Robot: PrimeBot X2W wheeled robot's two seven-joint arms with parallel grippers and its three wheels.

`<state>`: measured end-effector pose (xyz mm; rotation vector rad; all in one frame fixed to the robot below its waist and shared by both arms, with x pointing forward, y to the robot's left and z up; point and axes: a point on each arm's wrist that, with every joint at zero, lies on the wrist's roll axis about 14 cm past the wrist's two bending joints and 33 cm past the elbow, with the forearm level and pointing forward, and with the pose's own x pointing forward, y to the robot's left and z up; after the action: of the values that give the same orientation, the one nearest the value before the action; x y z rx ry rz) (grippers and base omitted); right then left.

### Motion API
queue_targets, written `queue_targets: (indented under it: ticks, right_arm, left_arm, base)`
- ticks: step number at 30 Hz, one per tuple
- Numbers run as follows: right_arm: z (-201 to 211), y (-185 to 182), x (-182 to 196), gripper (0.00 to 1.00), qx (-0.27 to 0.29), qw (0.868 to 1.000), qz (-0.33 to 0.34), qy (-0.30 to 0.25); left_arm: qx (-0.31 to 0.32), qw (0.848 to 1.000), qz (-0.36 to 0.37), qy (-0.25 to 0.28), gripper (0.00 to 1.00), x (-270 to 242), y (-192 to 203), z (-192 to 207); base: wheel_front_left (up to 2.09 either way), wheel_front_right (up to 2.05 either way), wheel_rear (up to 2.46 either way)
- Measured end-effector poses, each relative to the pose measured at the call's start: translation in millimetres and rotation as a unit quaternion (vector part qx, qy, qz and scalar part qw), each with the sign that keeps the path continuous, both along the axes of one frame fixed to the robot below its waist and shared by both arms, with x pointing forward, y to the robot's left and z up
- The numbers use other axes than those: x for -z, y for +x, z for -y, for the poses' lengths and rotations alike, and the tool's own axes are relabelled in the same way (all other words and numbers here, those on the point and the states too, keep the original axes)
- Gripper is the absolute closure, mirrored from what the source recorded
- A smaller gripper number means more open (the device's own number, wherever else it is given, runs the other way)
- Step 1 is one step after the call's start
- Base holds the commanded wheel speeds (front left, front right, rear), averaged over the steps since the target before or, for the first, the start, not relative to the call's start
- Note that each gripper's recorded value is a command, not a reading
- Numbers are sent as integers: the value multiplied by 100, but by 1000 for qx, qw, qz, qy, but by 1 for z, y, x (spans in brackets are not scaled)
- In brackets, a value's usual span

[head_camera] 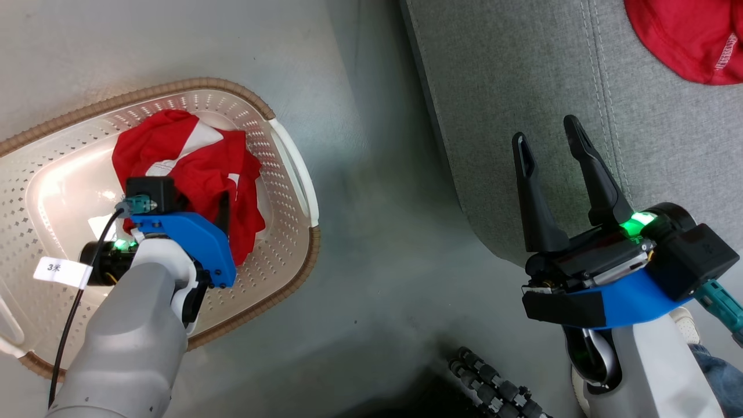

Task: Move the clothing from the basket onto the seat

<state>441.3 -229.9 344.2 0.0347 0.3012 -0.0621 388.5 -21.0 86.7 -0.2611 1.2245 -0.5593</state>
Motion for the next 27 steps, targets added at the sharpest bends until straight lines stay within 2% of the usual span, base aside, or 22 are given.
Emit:
queue_targets:
  ticks: [2, 3, 4, 17, 27]
  right_arm:
    - [-1, 1, 0, 0, -1, 1000, 1, 1]
    - [-1, 1, 0, 0, -1, 1000, 1, 1]
    - [-1, 0, 0, 0, -1, 1000, 0, 1]
    - [-4, 3, -4, 0, -7, 1000, 8, 0]
    - [-11, 14, -27, 0, -23, 999, 40, -1]
  left_arm:
    - [6, 1000, 6, -3, 0, -1, 2, 3]
    - [11, 1000, 8, -4, 7, -1, 2, 4]
    - [13, 1000, 12, -6, 100, -2, 2, 5]
    - [11, 1000, 6, -15, 100, -7, 4, 8]
    - [-16, 998, 49, -27, 100, -34, 23, 7]
  base:
    - [0, 0, 0]
    - [0, 0, 0]
    - [0, 0, 0]
    - [0, 0, 0]
    - [0, 0, 0]
